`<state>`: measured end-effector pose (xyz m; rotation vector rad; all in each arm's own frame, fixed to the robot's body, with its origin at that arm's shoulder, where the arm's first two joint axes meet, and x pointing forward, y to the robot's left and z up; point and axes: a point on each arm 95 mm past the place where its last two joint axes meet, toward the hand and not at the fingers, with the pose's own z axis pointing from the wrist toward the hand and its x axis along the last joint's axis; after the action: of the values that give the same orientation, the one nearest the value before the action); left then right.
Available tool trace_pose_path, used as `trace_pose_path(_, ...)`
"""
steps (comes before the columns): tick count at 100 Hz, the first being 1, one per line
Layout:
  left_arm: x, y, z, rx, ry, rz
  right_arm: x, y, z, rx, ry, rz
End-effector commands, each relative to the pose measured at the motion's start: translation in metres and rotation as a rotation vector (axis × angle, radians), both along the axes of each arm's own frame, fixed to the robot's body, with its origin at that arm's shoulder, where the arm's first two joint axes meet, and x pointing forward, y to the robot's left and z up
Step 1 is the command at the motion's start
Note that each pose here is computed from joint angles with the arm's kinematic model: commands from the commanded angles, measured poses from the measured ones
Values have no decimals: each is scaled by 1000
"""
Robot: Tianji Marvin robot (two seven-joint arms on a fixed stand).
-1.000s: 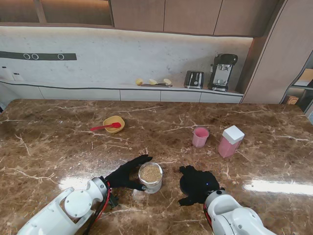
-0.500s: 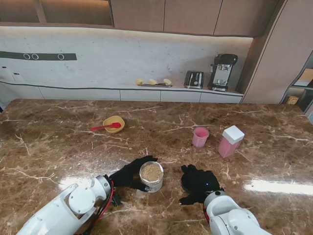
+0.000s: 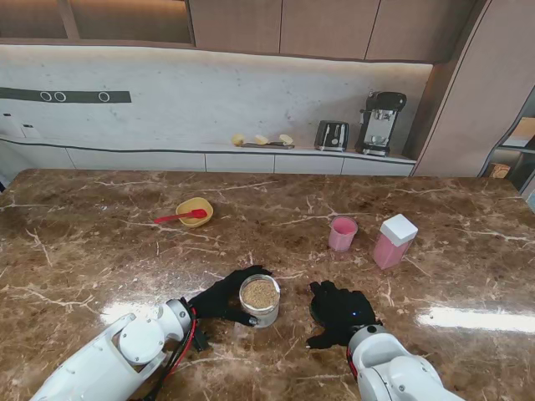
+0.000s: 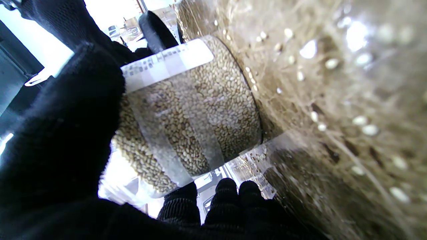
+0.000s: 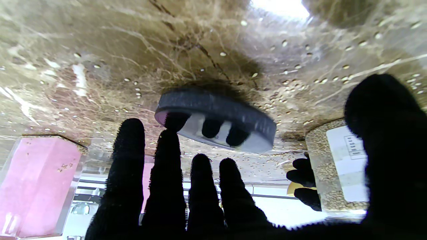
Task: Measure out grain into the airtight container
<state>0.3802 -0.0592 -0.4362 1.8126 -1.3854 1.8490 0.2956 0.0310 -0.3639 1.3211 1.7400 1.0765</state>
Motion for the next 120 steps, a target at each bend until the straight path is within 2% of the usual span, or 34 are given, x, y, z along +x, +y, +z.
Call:
trace_pose_path(1,-18,5,-26,39,74,7,-9,2,-8,-10,29,14)
trace_pose_path(55,-16,5,-26,55,73,-3,-10,1,-3,-37,-43,17)
trace_pose_path(86,-17,5,-28,68,77,-11,-5,-4,-14,-61,31,-5)
trace_pose_path(120,-18,5,-28,69,77,-4,-1,-6,-23,-100,59,-2)
